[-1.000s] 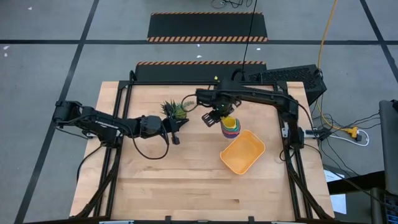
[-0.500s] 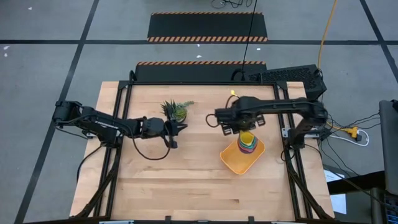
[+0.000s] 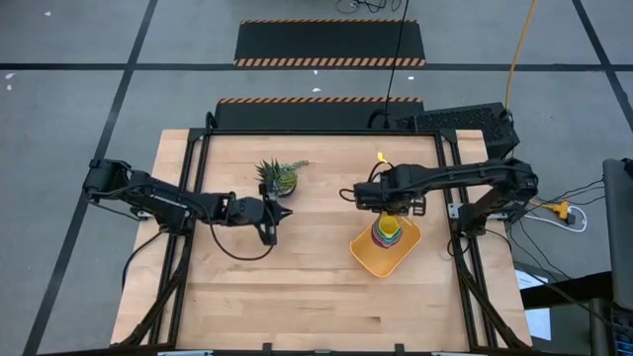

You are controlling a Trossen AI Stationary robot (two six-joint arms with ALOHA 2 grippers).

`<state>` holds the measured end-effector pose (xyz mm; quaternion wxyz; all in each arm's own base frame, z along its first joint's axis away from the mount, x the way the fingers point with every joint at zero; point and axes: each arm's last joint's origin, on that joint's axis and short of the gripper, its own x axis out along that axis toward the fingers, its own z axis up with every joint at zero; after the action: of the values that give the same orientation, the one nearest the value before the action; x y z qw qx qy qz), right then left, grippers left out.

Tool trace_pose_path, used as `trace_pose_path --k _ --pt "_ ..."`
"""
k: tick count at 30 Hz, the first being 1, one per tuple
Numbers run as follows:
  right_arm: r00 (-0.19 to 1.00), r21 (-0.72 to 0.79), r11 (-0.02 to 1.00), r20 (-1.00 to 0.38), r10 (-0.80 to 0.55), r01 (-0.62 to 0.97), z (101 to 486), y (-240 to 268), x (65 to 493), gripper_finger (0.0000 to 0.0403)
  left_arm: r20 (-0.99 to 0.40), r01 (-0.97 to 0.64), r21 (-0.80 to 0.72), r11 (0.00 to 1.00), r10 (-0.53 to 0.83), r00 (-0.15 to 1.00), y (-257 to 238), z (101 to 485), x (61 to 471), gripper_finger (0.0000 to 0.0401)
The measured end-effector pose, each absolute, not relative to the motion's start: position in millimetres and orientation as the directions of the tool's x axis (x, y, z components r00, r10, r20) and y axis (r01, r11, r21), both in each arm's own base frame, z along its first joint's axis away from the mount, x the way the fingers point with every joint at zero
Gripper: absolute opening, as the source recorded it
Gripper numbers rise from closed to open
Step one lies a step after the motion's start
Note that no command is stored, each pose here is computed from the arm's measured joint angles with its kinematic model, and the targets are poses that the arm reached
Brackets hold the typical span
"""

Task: Nest measuring cups in basket
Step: Put the stacked measuring cups into the bin

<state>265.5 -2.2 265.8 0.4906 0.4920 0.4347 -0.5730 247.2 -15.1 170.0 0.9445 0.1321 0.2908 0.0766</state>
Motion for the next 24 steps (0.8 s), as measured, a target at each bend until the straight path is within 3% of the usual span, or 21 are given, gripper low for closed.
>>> trace_pose_path --k 13,24 --pt "-0.043 0.024 -0.384 -0.985 -0.165 0.923 259 36 267 0.0141 -0.486 -0.032 0.277 0.96 0.168 0.858 -18 184 242 0.0021" --pt "-0.108 -0.044 -0.437 -0.987 -0.122 0.899 243 42 275 0.014 -0.48 0.052 0.314 0.948 0.112 0.87 -20 188 240 0.0021"
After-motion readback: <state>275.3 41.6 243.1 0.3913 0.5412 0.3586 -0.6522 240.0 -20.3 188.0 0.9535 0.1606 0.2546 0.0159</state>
